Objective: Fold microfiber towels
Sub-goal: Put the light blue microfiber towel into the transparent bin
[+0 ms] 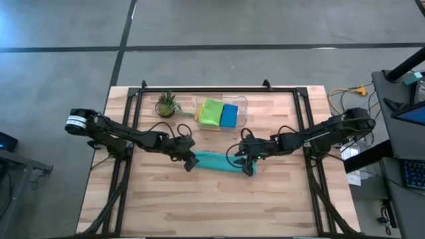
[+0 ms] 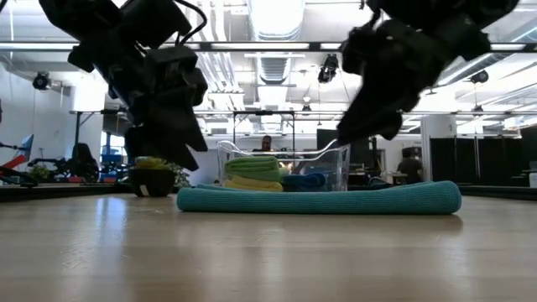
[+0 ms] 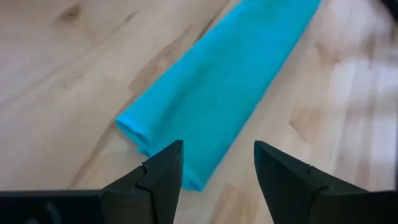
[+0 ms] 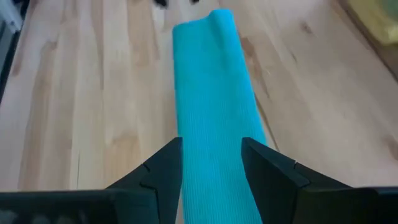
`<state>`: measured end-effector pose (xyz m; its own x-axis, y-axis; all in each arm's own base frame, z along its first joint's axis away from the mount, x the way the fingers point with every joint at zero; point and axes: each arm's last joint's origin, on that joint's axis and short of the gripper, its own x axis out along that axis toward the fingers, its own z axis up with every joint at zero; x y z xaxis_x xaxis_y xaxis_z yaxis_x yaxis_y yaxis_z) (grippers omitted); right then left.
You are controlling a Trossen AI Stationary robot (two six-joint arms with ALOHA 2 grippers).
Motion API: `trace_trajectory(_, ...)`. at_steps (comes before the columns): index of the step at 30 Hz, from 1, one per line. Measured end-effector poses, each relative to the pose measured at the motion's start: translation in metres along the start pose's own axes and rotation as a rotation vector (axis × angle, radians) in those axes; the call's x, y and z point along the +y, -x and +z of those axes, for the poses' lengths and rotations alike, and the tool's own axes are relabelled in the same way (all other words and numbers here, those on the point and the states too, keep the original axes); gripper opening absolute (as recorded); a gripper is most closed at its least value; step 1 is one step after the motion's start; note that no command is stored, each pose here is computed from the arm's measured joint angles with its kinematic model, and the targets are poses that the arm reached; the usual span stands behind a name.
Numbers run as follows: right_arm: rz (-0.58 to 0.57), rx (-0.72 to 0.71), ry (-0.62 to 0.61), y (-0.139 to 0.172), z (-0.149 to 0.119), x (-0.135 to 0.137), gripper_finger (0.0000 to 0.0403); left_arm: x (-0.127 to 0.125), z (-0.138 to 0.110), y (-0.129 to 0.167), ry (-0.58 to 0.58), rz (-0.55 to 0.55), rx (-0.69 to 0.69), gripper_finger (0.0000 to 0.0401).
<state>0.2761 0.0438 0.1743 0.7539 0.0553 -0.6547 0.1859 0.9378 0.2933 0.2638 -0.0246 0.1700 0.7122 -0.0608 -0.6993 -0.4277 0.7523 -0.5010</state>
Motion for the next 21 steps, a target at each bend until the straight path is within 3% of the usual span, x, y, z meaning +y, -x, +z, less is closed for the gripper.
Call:
trace_trajectory(4, -0.001, -0.023, -0.015, -0.012, 0.018, 0.009, 0.0160, -0.003, 0.001, 0.001, 0.018, -0.040, 0.006, 0.0180)
trace_trajectory(7, 0.005, -0.033, -0.021, -0.019, 0.034, 0.018, 0.0160, -0.005, 0.001, 0.001, -0.046, -0.072, 0.019, 0.0180)
trace_trajectory(14, -0.032, 0.057, -0.052, -0.032, 0.058, 0.036, 0.0160, 0.007, -0.010, 0.001, -0.071, 0.011, 0.107, 0.0180)
trace_trajectory(17, -0.025, 0.115, -0.045, -0.042, 0.059, 0.046, 0.0159, 0.007, -0.010, 0.001, -0.142, 0.031, 0.091, 0.0180)
trace_trajectory(21, -0.002, 0.275, -0.143, -0.055, 0.049, 0.059, 0.0153, 0.009, -0.007, 0.001, -0.215, 0.080, 0.045, 0.0180)
